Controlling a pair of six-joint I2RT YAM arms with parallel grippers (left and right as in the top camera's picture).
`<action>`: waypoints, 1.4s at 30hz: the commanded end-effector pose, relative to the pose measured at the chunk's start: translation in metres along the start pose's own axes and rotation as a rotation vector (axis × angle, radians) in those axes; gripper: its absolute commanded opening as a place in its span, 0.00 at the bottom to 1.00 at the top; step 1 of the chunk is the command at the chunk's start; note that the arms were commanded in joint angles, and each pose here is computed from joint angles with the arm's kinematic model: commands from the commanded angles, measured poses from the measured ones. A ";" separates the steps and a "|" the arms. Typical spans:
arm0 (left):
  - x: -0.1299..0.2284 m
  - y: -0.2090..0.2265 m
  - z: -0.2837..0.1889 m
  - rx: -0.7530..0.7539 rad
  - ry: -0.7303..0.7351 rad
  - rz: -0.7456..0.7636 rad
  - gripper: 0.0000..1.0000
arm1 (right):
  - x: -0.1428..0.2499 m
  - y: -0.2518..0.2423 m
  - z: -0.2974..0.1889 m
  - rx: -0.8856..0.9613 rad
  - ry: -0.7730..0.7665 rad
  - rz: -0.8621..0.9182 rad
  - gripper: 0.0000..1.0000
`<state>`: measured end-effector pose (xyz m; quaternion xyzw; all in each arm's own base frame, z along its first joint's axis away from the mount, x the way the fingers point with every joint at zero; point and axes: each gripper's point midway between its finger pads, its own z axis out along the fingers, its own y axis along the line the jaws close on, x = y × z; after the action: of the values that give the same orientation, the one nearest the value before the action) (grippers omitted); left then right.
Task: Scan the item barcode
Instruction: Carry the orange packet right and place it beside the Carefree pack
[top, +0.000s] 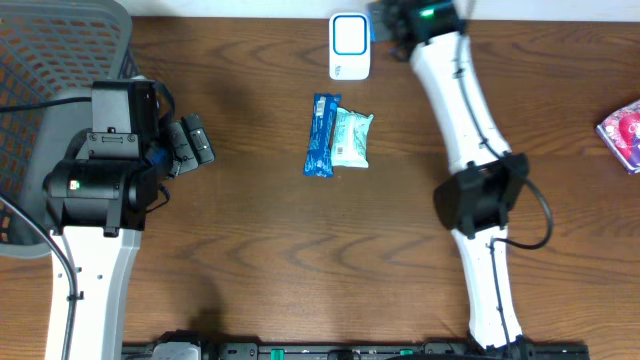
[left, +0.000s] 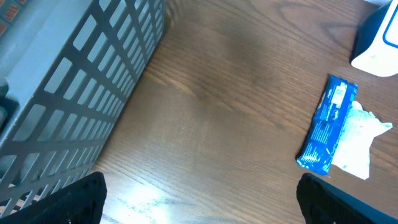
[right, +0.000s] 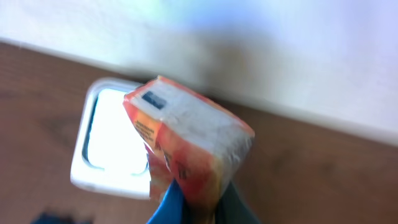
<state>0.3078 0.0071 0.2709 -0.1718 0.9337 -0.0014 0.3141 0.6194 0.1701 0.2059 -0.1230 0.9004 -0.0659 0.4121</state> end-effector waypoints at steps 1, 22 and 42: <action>-0.003 0.002 -0.001 -0.009 -0.006 0.010 0.98 | 0.002 0.002 0.006 0.217 -0.006 -0.227 0.01; -0.003 0.002 -0.001 -0.009 -0.006 0.010 0.98 | -0.006 -0.009 -0.004 0.426 -0.044 -0.293 0.01; -0.003 0.002 -0.001 -0.009 -0.006 0.010 0.98 | 0.185 -0.303 -0.041 0.449 0.481 0.505 0.01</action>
<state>0.3077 0.0070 0.2709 -0.1717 0.9338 -0.0015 0.3139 0.5212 -0.1691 0.1747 0.1635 0.9360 -0.2371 0.2025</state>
